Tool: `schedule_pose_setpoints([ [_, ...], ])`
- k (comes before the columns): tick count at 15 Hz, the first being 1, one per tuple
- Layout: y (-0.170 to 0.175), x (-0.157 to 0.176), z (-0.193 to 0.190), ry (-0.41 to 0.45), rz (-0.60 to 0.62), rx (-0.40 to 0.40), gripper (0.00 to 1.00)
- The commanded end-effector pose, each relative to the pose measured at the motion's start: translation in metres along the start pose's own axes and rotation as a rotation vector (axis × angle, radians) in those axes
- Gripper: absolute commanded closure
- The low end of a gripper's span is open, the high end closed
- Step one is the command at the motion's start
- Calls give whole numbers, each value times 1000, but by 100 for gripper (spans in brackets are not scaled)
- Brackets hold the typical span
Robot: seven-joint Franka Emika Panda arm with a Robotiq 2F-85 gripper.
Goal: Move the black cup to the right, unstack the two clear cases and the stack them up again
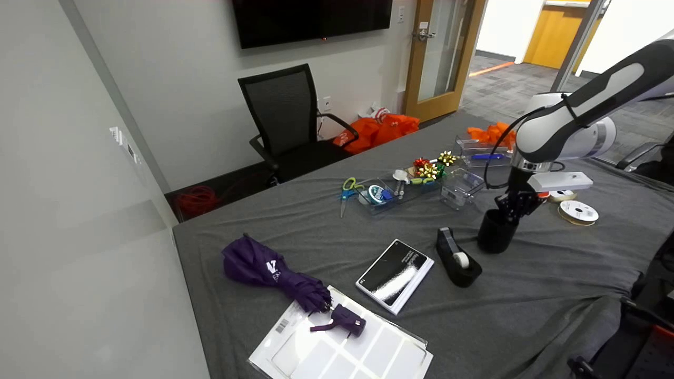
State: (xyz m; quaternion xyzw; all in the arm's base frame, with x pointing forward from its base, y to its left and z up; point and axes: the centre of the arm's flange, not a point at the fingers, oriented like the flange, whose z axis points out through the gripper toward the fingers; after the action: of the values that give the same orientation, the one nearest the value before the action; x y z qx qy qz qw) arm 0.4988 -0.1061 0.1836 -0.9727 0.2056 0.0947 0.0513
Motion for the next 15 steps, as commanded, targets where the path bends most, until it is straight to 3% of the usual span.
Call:
schedule_pose_setpoints([
  [1, 8, -18, -30, 11, -40, 5, 98],
  [7, 27, -38, -86, 70, -117, -66, 98],
  [15, 112, -40, -144, 116, -193, -175, 98],
])
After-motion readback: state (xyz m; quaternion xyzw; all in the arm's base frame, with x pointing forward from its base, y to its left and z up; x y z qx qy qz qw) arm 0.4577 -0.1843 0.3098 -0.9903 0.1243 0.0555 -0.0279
